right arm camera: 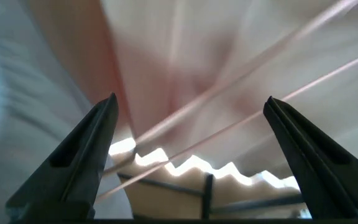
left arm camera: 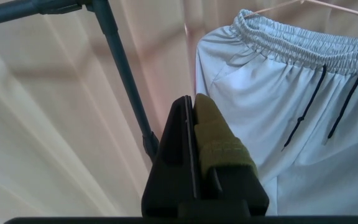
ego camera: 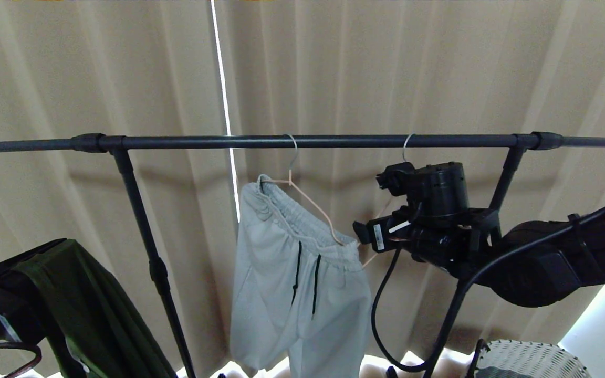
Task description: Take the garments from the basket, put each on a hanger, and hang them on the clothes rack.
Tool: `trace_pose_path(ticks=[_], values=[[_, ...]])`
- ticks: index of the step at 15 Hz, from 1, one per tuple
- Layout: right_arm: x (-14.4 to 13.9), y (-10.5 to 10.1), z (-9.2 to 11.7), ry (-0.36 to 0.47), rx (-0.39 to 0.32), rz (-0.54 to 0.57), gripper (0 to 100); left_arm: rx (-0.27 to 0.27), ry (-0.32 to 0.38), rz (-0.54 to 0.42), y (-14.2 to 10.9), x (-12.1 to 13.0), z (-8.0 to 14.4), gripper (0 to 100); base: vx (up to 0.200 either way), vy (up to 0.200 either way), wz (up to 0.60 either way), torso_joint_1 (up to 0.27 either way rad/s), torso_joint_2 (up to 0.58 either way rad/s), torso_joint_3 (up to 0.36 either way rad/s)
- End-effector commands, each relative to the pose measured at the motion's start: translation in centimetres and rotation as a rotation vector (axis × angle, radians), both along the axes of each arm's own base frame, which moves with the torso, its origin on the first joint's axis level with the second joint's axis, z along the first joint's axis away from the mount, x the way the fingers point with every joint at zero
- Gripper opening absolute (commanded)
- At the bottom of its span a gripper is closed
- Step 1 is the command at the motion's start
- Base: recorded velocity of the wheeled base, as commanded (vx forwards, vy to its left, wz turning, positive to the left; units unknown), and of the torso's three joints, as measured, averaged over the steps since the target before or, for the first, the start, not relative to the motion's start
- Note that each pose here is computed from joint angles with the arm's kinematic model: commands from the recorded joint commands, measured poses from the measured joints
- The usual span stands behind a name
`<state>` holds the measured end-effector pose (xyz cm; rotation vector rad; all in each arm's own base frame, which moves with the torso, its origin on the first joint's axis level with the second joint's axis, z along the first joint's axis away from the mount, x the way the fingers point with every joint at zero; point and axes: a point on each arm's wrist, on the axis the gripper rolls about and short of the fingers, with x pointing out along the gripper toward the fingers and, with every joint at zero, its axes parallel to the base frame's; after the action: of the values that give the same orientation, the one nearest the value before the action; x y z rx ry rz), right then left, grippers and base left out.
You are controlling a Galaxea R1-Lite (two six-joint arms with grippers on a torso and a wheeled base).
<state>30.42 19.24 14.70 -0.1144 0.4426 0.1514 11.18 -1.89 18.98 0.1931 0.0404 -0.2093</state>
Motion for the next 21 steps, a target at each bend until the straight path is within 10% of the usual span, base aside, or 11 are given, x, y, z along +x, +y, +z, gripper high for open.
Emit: trace_pose_path(ticks=[1,21], values=[[0.6,0.3,-1.5,0.031,-0.015,-0.027,100,0.0,0.001,0.0,0.0,0.0,0.0,0,0.0,0.0,0.0,0.0,0.0,0.0],[-4.7,-5.5,1.2,0.057,-0.007,-0.131,100,0.0,0.0,-0.001,0.0,0.0,0.0,0,0.0,0.0,0.0,0.0,0.0,0.0]])
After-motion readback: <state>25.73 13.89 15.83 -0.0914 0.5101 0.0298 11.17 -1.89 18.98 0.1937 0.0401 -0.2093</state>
